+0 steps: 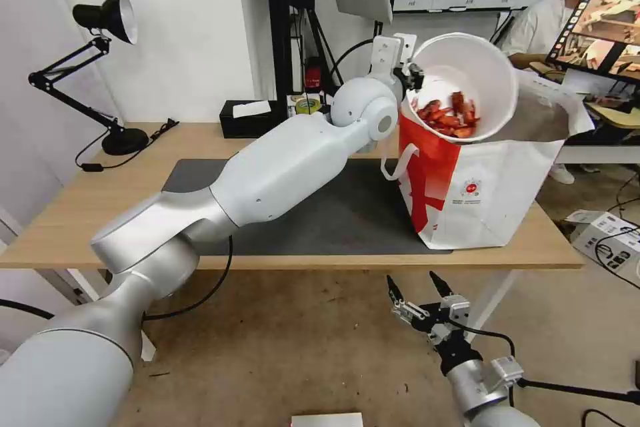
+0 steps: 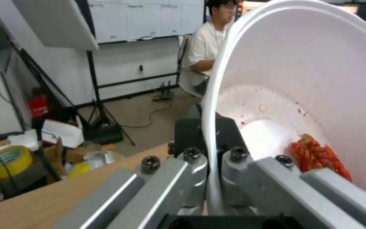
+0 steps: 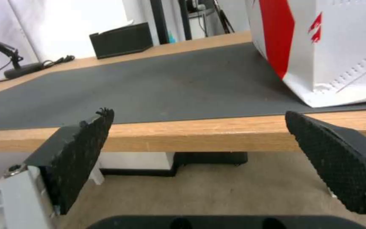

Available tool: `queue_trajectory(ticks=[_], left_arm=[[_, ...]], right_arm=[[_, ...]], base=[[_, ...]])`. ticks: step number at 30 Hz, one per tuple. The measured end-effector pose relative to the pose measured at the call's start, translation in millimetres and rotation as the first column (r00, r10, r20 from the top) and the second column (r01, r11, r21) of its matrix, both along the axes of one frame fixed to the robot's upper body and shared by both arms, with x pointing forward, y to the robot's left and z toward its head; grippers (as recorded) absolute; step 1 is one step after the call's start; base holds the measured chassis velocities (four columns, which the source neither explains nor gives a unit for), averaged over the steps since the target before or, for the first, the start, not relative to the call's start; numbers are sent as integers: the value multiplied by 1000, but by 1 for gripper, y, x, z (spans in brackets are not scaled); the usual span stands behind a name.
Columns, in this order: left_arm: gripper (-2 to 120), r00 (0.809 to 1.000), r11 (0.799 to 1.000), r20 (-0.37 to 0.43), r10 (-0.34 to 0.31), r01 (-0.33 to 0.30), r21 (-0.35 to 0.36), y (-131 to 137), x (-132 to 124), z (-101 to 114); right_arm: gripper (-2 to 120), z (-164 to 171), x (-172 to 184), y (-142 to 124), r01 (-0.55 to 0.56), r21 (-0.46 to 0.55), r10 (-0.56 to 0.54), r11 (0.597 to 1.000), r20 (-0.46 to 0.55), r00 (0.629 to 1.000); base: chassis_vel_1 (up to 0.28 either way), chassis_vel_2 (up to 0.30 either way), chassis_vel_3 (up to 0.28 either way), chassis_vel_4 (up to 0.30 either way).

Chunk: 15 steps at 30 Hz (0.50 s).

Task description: Pick up the trash from the table and place it into the takeout bag.

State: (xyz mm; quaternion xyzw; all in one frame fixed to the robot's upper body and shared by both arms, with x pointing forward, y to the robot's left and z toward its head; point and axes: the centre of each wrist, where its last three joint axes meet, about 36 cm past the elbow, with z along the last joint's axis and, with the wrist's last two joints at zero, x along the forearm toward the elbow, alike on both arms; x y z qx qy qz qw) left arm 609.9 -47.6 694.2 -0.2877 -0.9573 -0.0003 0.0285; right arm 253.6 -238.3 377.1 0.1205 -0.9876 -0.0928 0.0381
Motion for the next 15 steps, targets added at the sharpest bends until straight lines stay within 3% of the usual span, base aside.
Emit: queue_trajectory(ticks=[5, 15], left_arm=[[0, 1000, 1000, 6, -26, 26, 15, 3, -3, -5], [2, 999, 997, 39, -14, 11, 76, 15, 4, -10]], right_arm=[[100, 0, 0, 0, 0, 0, 0, 1000, 0, 1000], [100, 0, 0, 0, 0, 0, 0, 1000, 0, 1000]], base=[[0, 0, 0, 0], [0, 0, 0, 0]])
